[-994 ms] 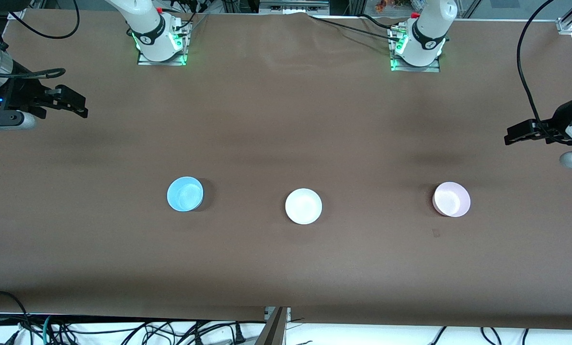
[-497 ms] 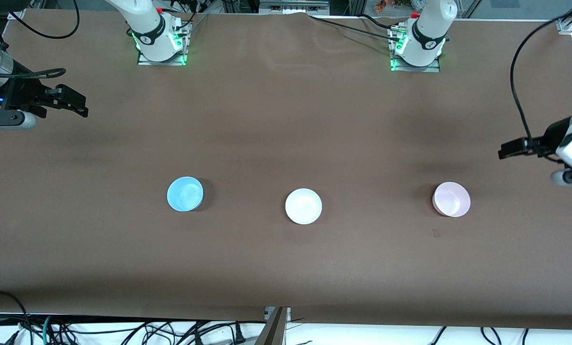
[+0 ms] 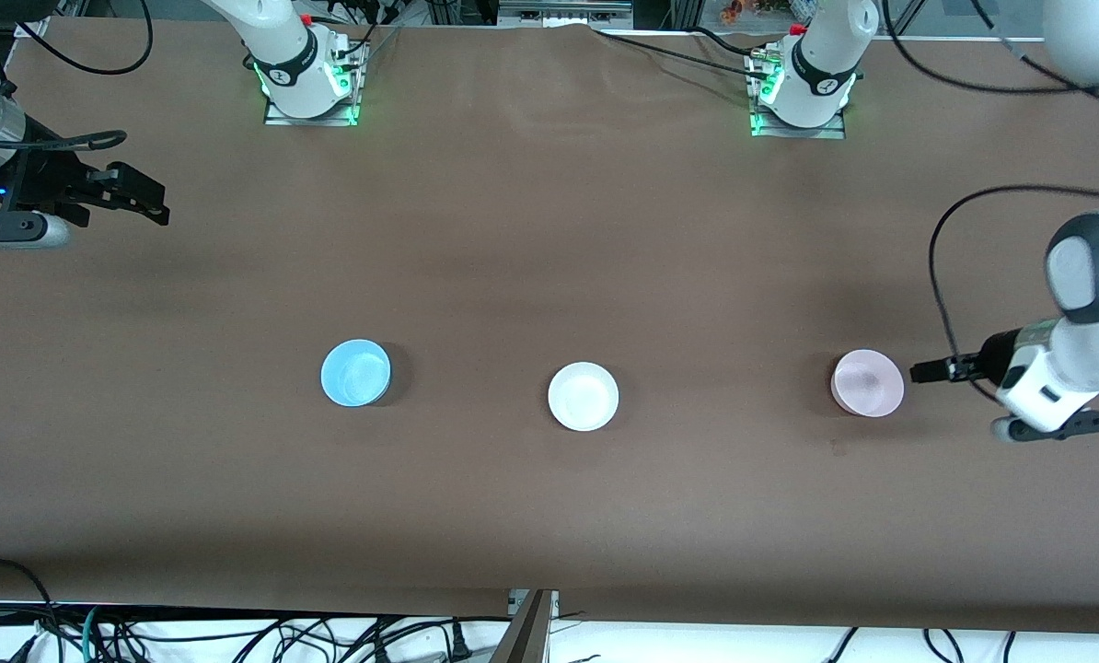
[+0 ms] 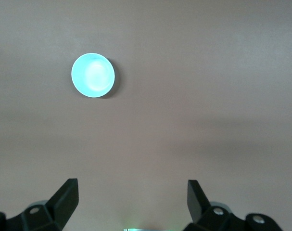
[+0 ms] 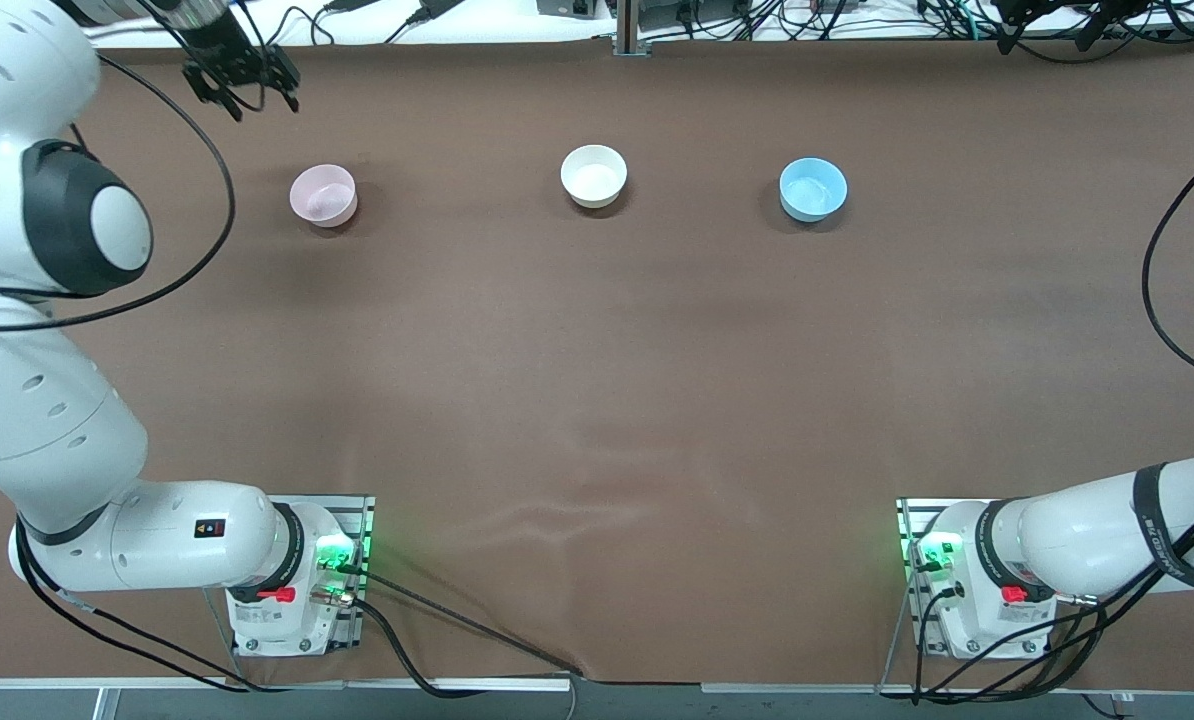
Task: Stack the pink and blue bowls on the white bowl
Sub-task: 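Lower the left gripper onto the pink bowl rim and grasp it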
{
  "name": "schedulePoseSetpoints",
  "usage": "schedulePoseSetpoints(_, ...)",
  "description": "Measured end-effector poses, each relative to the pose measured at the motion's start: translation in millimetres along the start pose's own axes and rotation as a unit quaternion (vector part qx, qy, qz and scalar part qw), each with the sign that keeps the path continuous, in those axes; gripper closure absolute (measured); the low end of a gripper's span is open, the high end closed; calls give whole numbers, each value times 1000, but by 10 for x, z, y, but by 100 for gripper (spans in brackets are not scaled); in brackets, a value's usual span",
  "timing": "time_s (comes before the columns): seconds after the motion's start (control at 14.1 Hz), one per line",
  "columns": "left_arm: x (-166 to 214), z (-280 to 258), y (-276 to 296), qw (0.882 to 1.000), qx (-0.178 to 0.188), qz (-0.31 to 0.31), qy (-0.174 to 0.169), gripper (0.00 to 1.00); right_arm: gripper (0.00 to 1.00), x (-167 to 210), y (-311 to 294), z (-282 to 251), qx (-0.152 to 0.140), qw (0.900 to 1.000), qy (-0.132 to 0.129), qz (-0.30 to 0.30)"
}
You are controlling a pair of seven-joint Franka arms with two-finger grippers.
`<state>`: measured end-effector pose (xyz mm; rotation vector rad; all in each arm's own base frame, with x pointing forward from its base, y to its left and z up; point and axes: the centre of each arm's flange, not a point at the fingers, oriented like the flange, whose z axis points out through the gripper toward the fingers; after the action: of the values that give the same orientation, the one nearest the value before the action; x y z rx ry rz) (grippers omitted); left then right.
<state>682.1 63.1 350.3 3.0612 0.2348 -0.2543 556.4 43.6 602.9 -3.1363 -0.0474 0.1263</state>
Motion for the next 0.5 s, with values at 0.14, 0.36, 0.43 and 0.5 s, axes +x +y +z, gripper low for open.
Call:
schedulePoseSetpoints(0.14, 140, 362, -108, 1000, -1, 11, 2, 0, 0, 0, 0, 0, 0, 1000, 0, 0)
schedulePoseSetpoints(0.36, 226, 832, -400, 999, -30, 32, 12, 0, 0, 1, 0, -1, 0, 1000, 0, 1)
schedulePoseSetpoints(0.43, 209, 981, -493, 999, -35, 32, 13, 0, 0, 1, 0, -2, 0, 1000, 0, 1)
schedulePoseSetpoints(0.5, 180, 1106, -561, 999, -35, 31, 13, 0, 0, 1, 0, -2, 0, 1000, 0, 1)
